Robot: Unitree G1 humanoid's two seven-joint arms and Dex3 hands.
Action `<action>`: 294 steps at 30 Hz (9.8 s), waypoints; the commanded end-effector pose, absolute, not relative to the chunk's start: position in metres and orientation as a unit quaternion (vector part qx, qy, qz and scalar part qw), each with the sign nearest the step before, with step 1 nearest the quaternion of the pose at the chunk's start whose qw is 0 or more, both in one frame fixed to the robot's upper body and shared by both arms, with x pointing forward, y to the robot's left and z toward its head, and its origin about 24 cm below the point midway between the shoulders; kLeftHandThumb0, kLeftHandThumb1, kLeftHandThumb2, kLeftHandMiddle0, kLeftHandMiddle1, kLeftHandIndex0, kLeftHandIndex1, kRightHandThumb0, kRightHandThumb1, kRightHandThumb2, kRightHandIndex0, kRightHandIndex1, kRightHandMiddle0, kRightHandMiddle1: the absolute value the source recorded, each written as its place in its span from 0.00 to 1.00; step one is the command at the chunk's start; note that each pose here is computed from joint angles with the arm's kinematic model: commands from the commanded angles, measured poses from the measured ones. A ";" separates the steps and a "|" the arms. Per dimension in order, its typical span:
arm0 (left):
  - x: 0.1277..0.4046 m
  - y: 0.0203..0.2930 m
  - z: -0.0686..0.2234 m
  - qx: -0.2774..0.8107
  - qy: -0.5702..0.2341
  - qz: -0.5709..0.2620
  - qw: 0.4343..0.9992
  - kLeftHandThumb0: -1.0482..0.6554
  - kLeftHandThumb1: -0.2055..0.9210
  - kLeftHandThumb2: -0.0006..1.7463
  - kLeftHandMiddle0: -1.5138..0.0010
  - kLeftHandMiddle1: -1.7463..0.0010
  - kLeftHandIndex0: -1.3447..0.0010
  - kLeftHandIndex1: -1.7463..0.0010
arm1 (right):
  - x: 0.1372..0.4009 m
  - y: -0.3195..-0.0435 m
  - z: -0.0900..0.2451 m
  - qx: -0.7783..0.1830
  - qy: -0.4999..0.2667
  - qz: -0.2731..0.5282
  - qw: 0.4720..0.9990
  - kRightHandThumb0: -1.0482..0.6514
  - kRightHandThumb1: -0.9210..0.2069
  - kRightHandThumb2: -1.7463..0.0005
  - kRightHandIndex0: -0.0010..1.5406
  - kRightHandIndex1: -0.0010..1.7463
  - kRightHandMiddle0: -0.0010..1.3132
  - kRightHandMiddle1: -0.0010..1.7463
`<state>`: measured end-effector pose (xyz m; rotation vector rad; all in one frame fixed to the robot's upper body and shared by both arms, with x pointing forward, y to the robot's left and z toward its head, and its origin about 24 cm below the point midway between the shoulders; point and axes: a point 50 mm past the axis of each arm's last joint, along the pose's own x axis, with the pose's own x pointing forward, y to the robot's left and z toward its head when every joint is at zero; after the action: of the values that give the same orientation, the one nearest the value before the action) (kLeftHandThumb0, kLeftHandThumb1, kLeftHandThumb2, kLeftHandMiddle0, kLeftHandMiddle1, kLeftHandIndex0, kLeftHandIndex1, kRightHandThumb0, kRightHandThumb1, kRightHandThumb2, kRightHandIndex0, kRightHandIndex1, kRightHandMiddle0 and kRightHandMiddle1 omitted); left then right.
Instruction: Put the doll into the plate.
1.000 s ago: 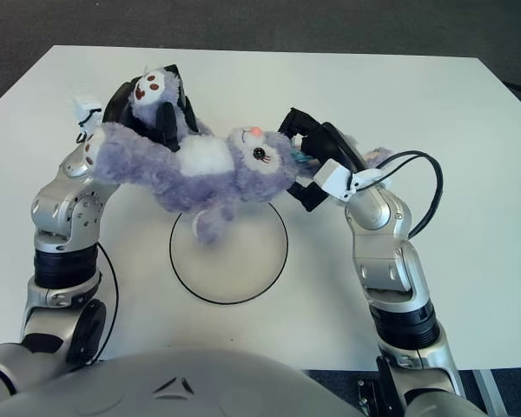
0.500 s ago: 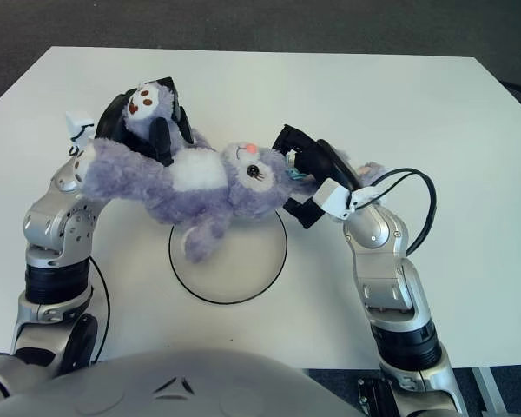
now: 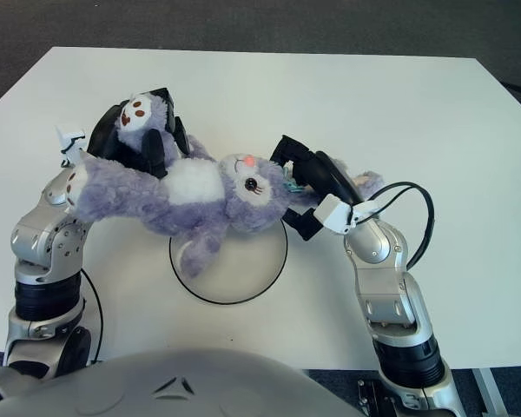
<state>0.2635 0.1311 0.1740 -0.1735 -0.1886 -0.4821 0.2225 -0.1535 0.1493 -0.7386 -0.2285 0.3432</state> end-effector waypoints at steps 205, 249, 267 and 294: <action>0.344 0.175 0.103 -0.044 -0.071 -0.039 0.996 0.35 0.55 0.68 0.31 0.00 0.60 0.00 | 0.282 -0.243 0.111 0.059 -0.101 -0.164 0.980 0.62 0.94 0.00 0.65 0.87 0.57 1.00; 0.345 0.166 0.066 -0.031 -0.048 -0.018 0.998 0.34 0.48 0.74 0.24 0.00 0.56 0.00 | 0.296 -0.243 0.055 -0.006 -0.110 -0.088 0.990 0.30 0.65 0.16 0.87 1.00 0.55 1.00; 0.333 0.165 0.056 -0.004 -0.051 0.008 0.999 0.34 0.49 0.73 0.23 0.00 0.56 0.00 | 0.295 -0.238 0.042 -0.007 -0.046 -0.095 0.994 0.32 0.60 0.20 0.85 1.00 0.51 1.00; 0.320 0.176 0.039 -0.040 -0.032 0.066 0.997 0.34 0.49 0.74 0.22 0.00 0.56 0.00 | 0.283 -0.228 0.045 0.009 -0.050 -0.116 0.992 0.32 0.60 0.20 0.85 1.00 0.51 1.00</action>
<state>0.3308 0.1692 0.0602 -0.0658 -0.1450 0.0852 0.2925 -0.2319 0.0595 -0.0008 -0.1651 -0.2108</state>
